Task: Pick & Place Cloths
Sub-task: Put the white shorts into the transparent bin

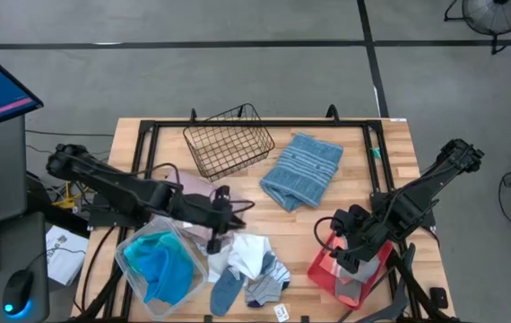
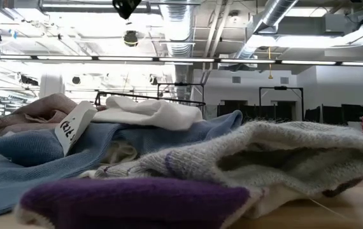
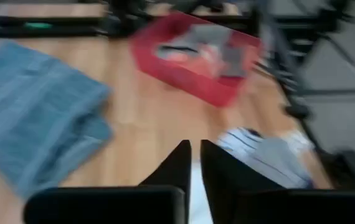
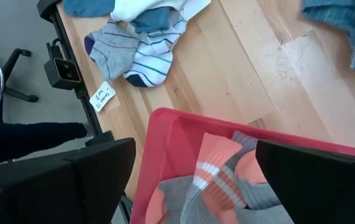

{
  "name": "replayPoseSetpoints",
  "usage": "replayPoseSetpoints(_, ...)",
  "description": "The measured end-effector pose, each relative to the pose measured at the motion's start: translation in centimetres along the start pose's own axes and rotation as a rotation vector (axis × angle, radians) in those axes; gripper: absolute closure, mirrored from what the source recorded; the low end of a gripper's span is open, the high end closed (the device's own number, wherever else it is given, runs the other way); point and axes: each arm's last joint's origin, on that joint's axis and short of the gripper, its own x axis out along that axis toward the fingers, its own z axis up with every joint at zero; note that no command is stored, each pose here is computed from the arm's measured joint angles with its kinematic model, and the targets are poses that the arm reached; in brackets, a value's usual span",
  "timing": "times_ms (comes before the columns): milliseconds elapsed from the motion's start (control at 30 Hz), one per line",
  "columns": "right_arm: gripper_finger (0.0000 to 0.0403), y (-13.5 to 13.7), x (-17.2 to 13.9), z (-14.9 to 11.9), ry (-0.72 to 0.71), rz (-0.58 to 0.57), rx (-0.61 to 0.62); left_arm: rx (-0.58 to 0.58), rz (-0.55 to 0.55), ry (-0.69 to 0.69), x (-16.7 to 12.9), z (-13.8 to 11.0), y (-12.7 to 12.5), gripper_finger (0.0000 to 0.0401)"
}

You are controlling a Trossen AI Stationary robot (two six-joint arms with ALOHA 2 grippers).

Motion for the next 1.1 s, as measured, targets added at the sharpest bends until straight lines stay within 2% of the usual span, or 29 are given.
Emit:
replayPoseSetpoints(133, 0.0075, 0.0, 0.0, 0.0, -0.001, 0.003, 0.0, 0.013, -0.134, 0.06, 0.4, -1.2, -0.5, 0.0325)
replayPoseSetpoints(233, 0.0075, 0.0, 0.0, 0.0, -0.002, 0.004, 0.001, 0.065, -0.18, 0.118, 1.4, -2.6, -0.8, 0.0276)
replayPoseSetpoints(467, 0.0075, 0.1, 0.0, 0.0, -0.005, 0.009, 0.002, 0.158, -0.173, 0.251, 4.3, -5.9, -1.1, 0.0163)
replayPoseSetpoints(667, 0.0075, 0.2, 0.0, 0.1, -0.01, 0.019, 0.005, 0.175, -0.158, 0.353, 7.2, -8.3, -1.3, 0.0117)
replayPoseSetpoints(800, 0.0075, 0.2, 0.0, 0.1, -0.012, 0.024, 0.008, 0.19, -0.116, 0.415, 8.8, -9.9, -1.3, 0.0112)
replayPoseSetpoints(900, 0.0075, 0.3, 0.0, 0.1, -0.013, 0.026, 0.009, 0.172, -0.101, 0.45, 9.5, -10.7, -1.1, 0.0128)
replayPoseSetpoints(1000, 0.0075, 0.3, 0.0, 0.1, -0.014, 0.026, 0.009, 0.144, -0.093, 0.448, 9.5, -10.7, -1.1, 0.0181)
replayPoseSetpoints(1100, 0.0075, 0.3, 0.0, 0.1, -0.015, 0.025, 0.009, 0.144, -0.067, 0.438, 9.2, -10.4, -1.0, 0.0274)
